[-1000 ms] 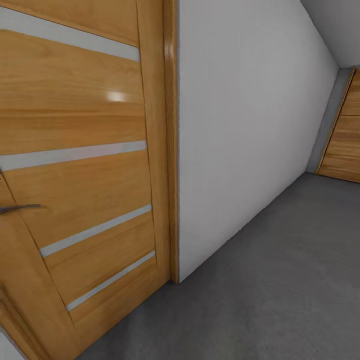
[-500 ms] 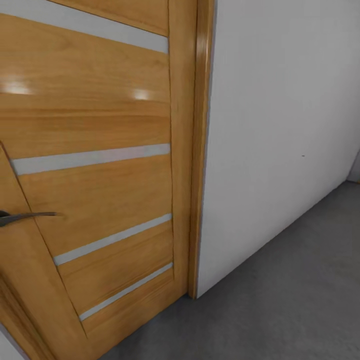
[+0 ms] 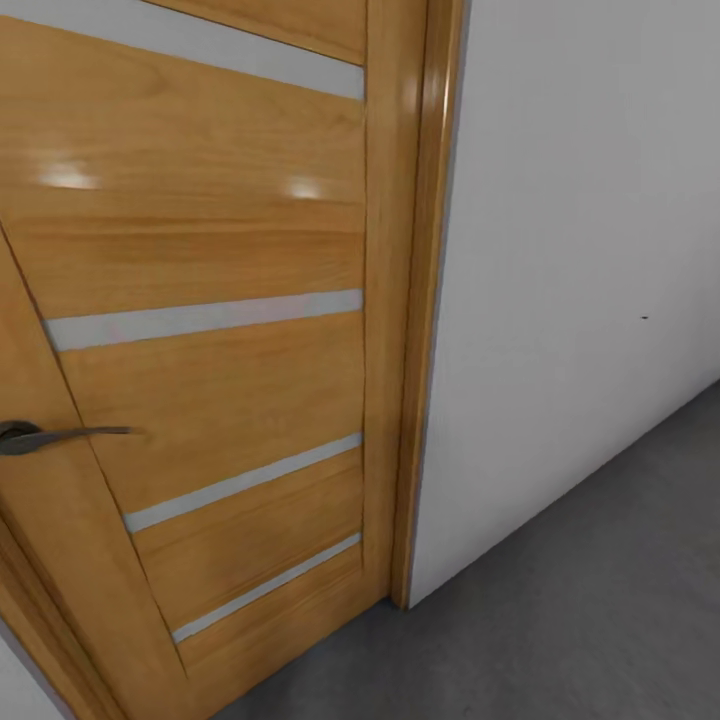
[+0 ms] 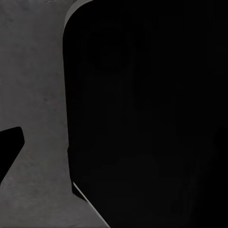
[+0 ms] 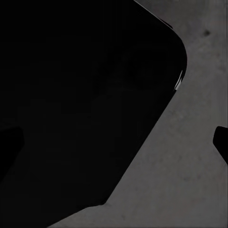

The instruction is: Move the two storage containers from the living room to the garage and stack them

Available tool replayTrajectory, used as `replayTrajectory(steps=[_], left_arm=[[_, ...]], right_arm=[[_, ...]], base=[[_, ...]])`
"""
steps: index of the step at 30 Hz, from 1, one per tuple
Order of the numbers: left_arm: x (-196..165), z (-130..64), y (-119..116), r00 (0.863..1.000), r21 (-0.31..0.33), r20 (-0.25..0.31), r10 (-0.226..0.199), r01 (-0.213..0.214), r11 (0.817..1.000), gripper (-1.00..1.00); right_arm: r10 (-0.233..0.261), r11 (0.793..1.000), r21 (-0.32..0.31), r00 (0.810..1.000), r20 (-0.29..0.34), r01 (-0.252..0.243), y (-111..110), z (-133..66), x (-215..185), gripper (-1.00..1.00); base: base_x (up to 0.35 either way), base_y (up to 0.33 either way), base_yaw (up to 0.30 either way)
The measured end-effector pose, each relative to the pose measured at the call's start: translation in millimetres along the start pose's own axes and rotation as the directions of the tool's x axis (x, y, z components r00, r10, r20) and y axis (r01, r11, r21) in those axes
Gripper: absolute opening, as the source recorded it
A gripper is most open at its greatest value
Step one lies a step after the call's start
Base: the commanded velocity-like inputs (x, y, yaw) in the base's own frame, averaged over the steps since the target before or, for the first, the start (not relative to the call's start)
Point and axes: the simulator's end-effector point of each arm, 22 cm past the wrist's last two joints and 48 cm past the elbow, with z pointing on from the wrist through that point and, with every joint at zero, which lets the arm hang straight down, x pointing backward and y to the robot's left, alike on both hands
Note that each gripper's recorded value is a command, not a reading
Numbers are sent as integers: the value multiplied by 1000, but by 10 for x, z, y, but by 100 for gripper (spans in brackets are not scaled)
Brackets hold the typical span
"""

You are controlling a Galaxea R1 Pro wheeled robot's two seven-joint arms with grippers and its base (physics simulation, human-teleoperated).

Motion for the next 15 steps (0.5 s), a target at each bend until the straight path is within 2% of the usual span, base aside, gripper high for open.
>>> replayTrajectory(steps=[12,15], left_arm=[[4,-1,-1,1000,1,-1,1,-1,1000,100],[2,0,0,1000,0,0,0,0,1000,100]], right_arm=[[0,1000,0,1000,0,0,0,-1,0,100],[0,1000,0,1000,0,0,0,0,-1,100]], base=[[301,0,0],[196,0,8]])
